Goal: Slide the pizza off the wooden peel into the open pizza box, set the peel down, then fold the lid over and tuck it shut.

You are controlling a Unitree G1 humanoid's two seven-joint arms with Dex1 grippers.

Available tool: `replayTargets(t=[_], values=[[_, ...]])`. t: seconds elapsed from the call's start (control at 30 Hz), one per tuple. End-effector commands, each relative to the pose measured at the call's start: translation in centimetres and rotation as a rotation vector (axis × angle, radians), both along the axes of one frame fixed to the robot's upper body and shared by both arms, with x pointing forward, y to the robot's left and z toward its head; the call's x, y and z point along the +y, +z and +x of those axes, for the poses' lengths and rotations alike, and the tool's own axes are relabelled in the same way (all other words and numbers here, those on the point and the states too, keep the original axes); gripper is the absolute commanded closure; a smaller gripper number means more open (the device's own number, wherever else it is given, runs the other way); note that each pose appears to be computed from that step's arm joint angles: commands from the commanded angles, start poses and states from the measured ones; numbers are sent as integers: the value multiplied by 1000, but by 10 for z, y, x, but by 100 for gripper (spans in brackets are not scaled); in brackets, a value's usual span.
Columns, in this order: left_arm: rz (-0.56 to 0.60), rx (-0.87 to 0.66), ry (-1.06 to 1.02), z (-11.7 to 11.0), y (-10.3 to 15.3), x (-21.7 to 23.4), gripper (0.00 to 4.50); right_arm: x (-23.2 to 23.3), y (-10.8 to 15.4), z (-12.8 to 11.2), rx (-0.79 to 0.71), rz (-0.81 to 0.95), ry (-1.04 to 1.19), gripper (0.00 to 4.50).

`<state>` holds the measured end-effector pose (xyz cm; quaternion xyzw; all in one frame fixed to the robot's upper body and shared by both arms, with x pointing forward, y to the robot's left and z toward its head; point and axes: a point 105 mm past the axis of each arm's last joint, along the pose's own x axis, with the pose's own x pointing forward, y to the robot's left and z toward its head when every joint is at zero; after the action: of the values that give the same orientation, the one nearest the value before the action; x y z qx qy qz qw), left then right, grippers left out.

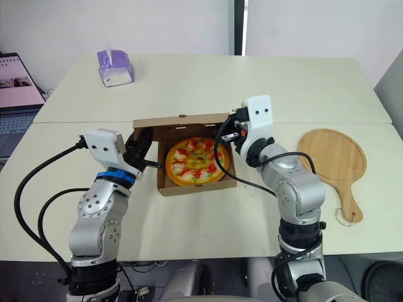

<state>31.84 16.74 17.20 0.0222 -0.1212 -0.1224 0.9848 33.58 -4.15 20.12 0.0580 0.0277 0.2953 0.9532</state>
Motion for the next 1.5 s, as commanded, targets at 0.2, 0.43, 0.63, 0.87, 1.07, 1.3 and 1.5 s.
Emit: replayTargets(t=[0.2,0.43,0.63,0.87,1.07,1.3,1.5], values=[[21,-1,-31,-25,2,6,195,25,-1,-13,-12,13,132,450],[60,29,-10,-38,-2,22,195,29,-1,-10,-13,18,145,450],[100,125,-3,-55,-18,49,195,31,-2,-9,-16,18,155,450],[110,232,-88,-46,5,112,283,34,-1,-7,-22,18,166,450],[120,238,-319,-14,63,98,446,35,-3,-7,-31,5,165,450],[202,381,-525,7,73,74,446,37,-3,-10,-70,-36,182,450],[276,495,-596,15,57,71,449,39,-6,-15,-108,-90,215,429]])
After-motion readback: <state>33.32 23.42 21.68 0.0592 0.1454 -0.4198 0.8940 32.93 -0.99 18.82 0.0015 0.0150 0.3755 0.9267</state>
